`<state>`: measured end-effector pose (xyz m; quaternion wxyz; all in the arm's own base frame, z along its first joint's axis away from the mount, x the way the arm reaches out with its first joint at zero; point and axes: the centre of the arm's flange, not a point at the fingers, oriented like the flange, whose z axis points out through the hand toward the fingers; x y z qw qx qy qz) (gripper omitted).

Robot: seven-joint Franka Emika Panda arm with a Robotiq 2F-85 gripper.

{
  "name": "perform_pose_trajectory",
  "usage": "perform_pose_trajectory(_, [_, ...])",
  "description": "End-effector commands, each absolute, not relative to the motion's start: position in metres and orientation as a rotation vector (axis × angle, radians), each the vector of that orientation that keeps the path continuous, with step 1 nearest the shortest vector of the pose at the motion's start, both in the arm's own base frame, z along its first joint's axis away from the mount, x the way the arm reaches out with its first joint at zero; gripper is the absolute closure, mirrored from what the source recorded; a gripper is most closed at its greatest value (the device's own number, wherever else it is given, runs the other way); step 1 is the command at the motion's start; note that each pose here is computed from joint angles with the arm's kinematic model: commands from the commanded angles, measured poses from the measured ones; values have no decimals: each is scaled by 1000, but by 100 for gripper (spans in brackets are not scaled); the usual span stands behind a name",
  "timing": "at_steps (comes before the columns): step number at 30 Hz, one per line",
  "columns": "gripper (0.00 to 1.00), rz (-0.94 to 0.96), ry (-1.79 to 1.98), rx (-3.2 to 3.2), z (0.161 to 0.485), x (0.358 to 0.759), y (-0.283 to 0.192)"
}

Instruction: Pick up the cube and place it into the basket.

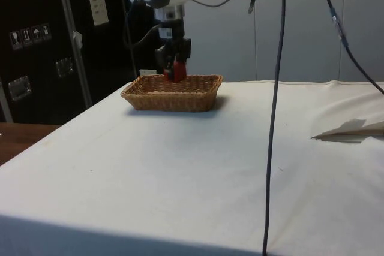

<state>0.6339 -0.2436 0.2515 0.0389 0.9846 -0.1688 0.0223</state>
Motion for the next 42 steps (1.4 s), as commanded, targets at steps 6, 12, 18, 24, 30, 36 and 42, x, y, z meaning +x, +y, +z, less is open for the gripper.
perform_pose_trajectory(6, [99, 66, -522, 3028, 243, 636, -242])
perform_pose_trajectory(12, [99, 47, -531, 3035, 229, 636, -242])
perform_pose_trajectory(18, [99, 36, -535, 3041, 220, 636, -241])
perform_pose_trajectory(24, [99, 14, -541, 3033, 211, 634, -242])
perform_pose_trajectory(30, [99, 9, -550, 3039, 199, 634, -241])
perform_pose_trajectory(36, [86, 1, -554, 3036, 193, 634, -240])
perform_pose_trajectory(42, [29, -3, -552, 3034, 190, 634, -240])
